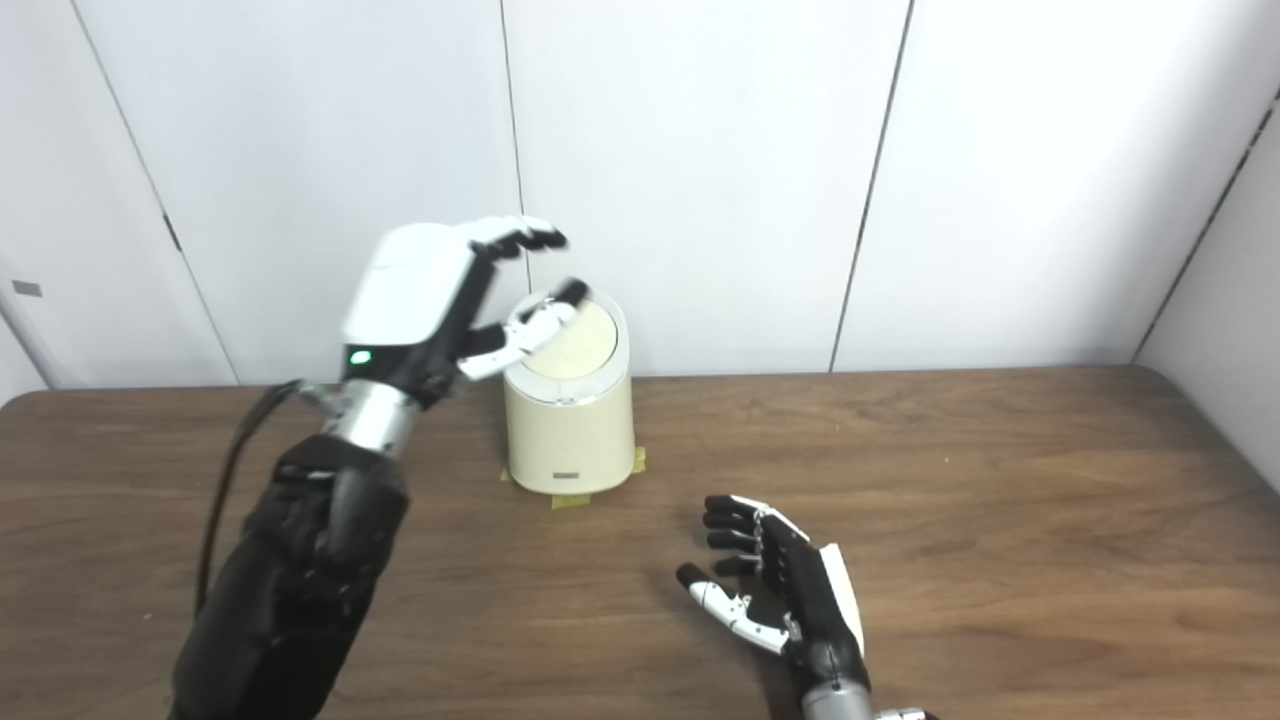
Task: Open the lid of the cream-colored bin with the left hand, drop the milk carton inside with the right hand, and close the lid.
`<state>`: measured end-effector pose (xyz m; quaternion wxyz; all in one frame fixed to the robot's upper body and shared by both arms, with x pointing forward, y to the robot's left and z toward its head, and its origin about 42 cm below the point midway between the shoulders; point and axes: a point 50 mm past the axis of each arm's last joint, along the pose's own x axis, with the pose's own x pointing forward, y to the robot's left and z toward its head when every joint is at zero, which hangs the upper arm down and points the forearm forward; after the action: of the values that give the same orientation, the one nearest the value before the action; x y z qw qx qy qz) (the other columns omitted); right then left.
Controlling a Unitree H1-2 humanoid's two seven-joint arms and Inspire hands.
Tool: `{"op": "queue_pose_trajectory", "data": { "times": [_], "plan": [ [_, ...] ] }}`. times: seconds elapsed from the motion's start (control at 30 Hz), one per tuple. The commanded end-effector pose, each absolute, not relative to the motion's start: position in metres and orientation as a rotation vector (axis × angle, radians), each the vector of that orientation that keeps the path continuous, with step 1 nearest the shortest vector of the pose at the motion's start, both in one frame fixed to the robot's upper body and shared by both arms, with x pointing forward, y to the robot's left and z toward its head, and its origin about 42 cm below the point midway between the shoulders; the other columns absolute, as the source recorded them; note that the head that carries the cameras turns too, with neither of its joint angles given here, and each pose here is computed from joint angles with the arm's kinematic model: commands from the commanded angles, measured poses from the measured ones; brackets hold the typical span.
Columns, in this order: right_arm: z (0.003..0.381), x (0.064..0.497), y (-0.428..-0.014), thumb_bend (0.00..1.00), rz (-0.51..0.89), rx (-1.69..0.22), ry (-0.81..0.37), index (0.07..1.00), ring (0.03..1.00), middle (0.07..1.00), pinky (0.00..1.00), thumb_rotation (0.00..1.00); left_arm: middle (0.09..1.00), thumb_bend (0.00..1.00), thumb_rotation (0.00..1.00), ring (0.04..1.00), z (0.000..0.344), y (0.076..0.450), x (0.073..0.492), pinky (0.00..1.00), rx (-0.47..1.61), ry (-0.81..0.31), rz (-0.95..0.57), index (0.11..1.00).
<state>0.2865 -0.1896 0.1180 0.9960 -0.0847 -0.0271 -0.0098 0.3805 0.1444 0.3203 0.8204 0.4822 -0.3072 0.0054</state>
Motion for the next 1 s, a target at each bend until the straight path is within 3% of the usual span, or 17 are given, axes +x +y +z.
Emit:
{"op": "queue_pose_trajectory", "data": {
  "times": [0.0,0.23,0.33,0.43,0.5,0.67,0.77,0.83,0.97],
  "plan": [
    [0.124,0.291,-0.189,0.29,-0.027,-0.166,-0.089,0.691,0.692,0.707,0.62,0.08,0.732,0.31,0.58,0.693,0.334,0.151,0.37,0.55,0.955,-0.725,0.06,0.718],
    [0.123,0.29,-0.192,0.28,-0.034,-0.161,-0.08,0.69,0.697,0.71,0.63,0.13,0.733,0.22,0.46,0.694,0.306,0.175,0.34,0.54,0.746,-0.679,0.079,0.713],
    [0.124,0.29,-0.193,0.28,-0.035,-0.176,-0.083,0.691,0.695,0.71,0.63,0.14,0.756,0.22,0.49,0.728,0.28,0.182,0.328,0.59,0.625,-0.642,0.046,0.733],
    [0.125,0.289,-0.195,0.29,-0.036,-0.184,-0.089,0.684,0.688,0.704,0.62,0.13,0.769,0.2,0.62,0.74,0.254,0.187,0.316,0.62,0.544,-0.604,0.022,0.758],
    [0.125,0.289,-0.196,0.3,-0.04,-0.195,-0.101,0.675,0.68,0.695,0.61,0.12,0.76,0.19,0.61,0.728,0.237,0.189,0.308,0.6,0.465,-0.585,0.0,0.758],
    [0.125,0.287,-0.196,0.32,-0.046,-0.156,-0.111,0.66,0.666,0.682,0.59,0.08,0.742,0.21,0.51,0.702,0.199,0.194,0.285,0.59,0.322,-0.506,-0.018,0.735],
    [0.125,0.286,-0.197,0.32,-0.054,-0.147,-0.108,0.664,0.668,0.687,0.6,0.08,0.75,0.19,0.27,0.717,0.182,0.198,0.275,0.62,0.213,-0.439,-0.009,0.731],
    [0.125,0.285,-0.198,0.32,-0.058,-0.145,-0.111,0.666,0.668,0.688,0.6,0.09,0.752,0.18,0.17,0.73,0.174,0.202,0.272,0.63,0.189,-0.41,0.008,0.733],
    [0.126,0.283,-0.201,0.31,-0.063,-0.149,-0.11,0.666,0.667,0.689,0.6,0.1,0.751,0.18,0.15,0.736,0.159,0.208,0.267,0.65,0.15,-0.36,0.027,0.735]
  ]
}}
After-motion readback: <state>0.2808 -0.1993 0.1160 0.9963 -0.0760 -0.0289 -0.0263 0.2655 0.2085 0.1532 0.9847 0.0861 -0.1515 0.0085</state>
